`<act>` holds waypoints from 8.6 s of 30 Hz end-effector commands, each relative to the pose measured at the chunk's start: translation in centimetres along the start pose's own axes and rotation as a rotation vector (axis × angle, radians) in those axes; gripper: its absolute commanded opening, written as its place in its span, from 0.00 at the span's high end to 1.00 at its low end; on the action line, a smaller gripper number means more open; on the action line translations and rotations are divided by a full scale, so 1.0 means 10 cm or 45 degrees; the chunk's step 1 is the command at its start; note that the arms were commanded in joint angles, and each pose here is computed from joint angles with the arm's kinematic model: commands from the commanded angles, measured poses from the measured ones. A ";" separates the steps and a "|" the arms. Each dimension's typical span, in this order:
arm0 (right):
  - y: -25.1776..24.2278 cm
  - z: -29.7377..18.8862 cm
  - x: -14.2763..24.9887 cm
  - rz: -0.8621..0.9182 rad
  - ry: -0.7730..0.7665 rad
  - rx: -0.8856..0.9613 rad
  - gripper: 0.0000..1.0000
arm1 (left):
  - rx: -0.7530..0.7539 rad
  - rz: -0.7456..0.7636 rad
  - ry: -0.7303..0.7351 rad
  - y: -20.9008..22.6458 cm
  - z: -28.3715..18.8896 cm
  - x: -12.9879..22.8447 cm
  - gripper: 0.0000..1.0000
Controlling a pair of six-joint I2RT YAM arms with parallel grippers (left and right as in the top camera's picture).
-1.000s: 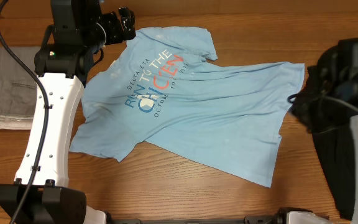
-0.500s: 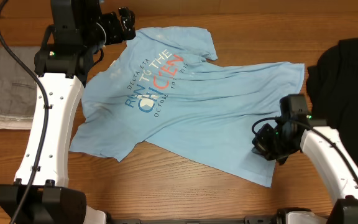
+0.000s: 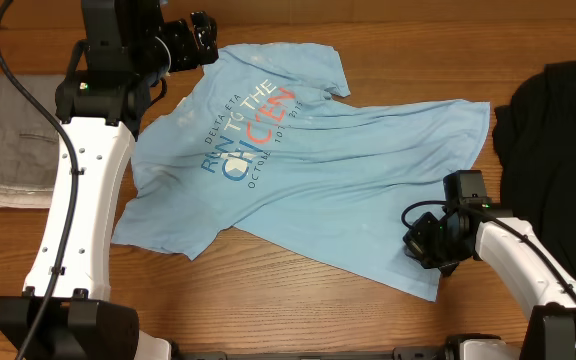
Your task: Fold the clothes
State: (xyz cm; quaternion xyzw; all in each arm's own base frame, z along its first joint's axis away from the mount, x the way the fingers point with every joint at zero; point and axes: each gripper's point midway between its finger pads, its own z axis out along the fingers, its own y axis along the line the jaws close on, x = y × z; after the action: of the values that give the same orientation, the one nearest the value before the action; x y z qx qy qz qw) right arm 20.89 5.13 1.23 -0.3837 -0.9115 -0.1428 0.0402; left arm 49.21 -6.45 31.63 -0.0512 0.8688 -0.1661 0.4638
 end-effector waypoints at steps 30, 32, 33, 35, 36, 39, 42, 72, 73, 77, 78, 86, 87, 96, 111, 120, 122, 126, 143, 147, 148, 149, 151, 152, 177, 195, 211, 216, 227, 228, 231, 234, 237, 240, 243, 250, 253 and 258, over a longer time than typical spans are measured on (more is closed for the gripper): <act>-1.31 -0.03 0.03 1.029 0.032 0.280 0.96 | 0.008 -0.011 0.016 -0.02 0.04 0.05 0.00; -1.30 -0.05 0.01 0.979 0.037 0.277 0.96 | 0.008 -0.011 0.016 -0.02 0.04 0.05 0.00; -1.29 -0.08 0.00 0.966 0.037 0.275 0.96 | 0.008 -0.011 0.016 -0.02 0.04 0.05 0.00; -1.24 -0.16 -0.08 0.913 0.023 0.259 0.96 | 0.008 -0.011 0.016 -0.02 0.04 0.05 0.00; -1.21 -0.20 -0.13 0.887 0.014 0.251 0.96 | 0.008 -0.011 0.016 -0.02 0.04 0.05 0.00; -1.09 -0.43 -0.30 0.820 -0.019 0.221 0.96 | 0.008 -0.011 0.016 -0.02 0.04 0.05 0.00; -0.93 -0.74 -0.50 0.732 -0.071 0.177 0.96 | 0.008 -0.011 0.016 -0.02 0.04 0.05 0.00; -0.30 -1.60 -1.13 0.117 -0.343 -0.071 0.00 | 0.029 0.002 -0.052 -0.06 0.03 -0.09 0.00; -0.29 -1.60 -1.14 0.115 -0.349 -0.074 0.00 | 0.027 0.001 -0.046 -0.06 0.03 -0.07 0.00; -0.29 -1.60 -1.15 0.113 -0.356 -0.078 0.00 | 0.019 -0.005 -0.020 -0.04 0.04 -0.02 0.00; -0.29 -1.60 -1.15 0.113 -0.356 -0.078 0.00 | 0.019 -0.005 -0.020 -0.04 0.04 -0.02 0.00; -0.29 -1.60 -1.15 0.113 -0.356 -0.078 0.00 | 0.249 0.100 -0.011 -0.39 0.06 -0.02 0.00; -0.29 -1.60 -1.15 0.113 -0.356 -0.078 0.00 | 0.249 0.103 0.007 -0.41 0.12 0.04 0.00; -0.29 -1.60 -1.15 0.113 -0.356 -0.078 0.00 | 0.142 0.230 0.133 -0.42 0.91 0.38 0.39; -0.29 -1.60 -1.15 0.113 -0.356 -0.078 0.00 | -0.112 0.210 0.453 0.24 2.19 1.08 0.96; -0.29 -1.60 -1.15 0.113 -0.356 -0.078 0.00 | -0.313 0.194 0.556 0.67 2.41 1.51 0.96; -0.29 -1.60 -1.15 0.113 -0.356 -0.078 0.00 | -0.359 0.203 0.576 0.77 2.44 1.59 0.95; -0.29 -1.60 -1.15 0.113 -0.356 -0.078 0.00 | -0.420 0.212 0.643 0.92 2.49 1.82 0.93; -0.29 -1.60 -1.15 0.113 -0.356 -0.078 0.00 | -0.735 0.125 1.175 1.31 1.69 2.59 0.96; -0.29 -1.60 -1.15 0.113 -0.356 -0.078 0.00 | -0.774 0.091 1.279 1.30 1.50 2.71 0.95; -0.29 -1.60 -1.15 0.113 -0.356 -0.078 0.00 | -0.788 0.081 1.302 1.30 1.45 2.73 0.96; -0.29 -1.60 -1.15 0.113 -0.356 -0.078 0.00 | -0.794 0.081 1.324 1.29 1.41 2.75 0.96; -0.29 -1.60 -1.15 0.113 -0.356 -0.078 0.00 | -0.802 0.088 1.355 1.27 1.33 2.75 0.96; -0.29 -1.60 -1.15 0.113 -0.356 -0.078 0.00 | -0.803 0.088 1.355 1.26 1.29 2.72 0.96; -0.29 -1.60 -1.15 0.113 -0.356 -0.078 0.00 | 0.114 0.220 0.411 -0.62 1.47 0.70 0.96; -0.29 -1.60 -1.15 0.113 -0.356 -0.078 0.00 | 0.067 0.329 0.486 -0.03 2.89 1.81 0.96; -0.28 -1.61 -1.16 0.112 -0.360 -0.079 0.00 | -0.252 0.424 0.488 0.88 3.23 2.12 0.96; -0.28 -1.61 -1.16 0.112 -0.361 -0.080 0.00 | -0.295 0.322 0.448 1.33 3.28 2.05 0.96; -0.28 -1.61 -1.16 0.112 -0.360 -0.079 0.00 | 0.097 0.208 0.060 0.52 2.98 0.53 0.76; -0.28 -1.61 -1.16 0.112 -0.360 -0.079 0.00 | 0.110 0.202 0.019 0.41 2.87 0.34 0.71; -0.28 -1.61 -1.16 0.112 -0.360 -0.079 0.00 | 0.145 0.199 -0.057 0.08 2.53 -0.09 0.67; -0.28 -1.61 -1.16 0.112 -0.361 -0.080 0.00 | 0.126 0.205 -0.043 -0.13 2.16 -0.28 0.71; -0.28 -1.61 -1.16 0.112 -0.360 -0.079 0.00 | -0.014 0.168 0.024 -0.13 1.77 -0.32 0.82; -0.28 -1.61 -1.16 0.112 -0.361 -0.080 0.00 | -0.125 0.167 0.082 -0.14 1.31 -0.33 0.69; -0.28 -1.61 -1.16 0.112 -0.361 -0.080 0.00 | -0.172 0.143 0.152 -0.15 0.95 -0.28 0.67; -0.28 -1.61 -1.16 0.112 -0.361 -0.080 0.00 | -0.232 0.089 0.374 -0.15 0.29 0.03 0.59; -0.28 -1.61 -1.16 0.112 -0.361 -0.080 0.00 | -0.300 0.103 0.404 -0.13 -0.02 0.06 0.57; -0.28 -1.61 -1.16 0.112 -0.361 -0.080 0.00 | -0.211 0.124 0.279 -0.46 -0.51 -0.16 0.57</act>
State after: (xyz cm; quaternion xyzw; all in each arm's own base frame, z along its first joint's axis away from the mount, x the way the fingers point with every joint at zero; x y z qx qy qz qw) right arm 26.00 -9.20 13.18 -0.4427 -0.8859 -0.1117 -0.0819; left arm 48.39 -8.46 31.60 -0.0304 0.9475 -0.0587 0.3127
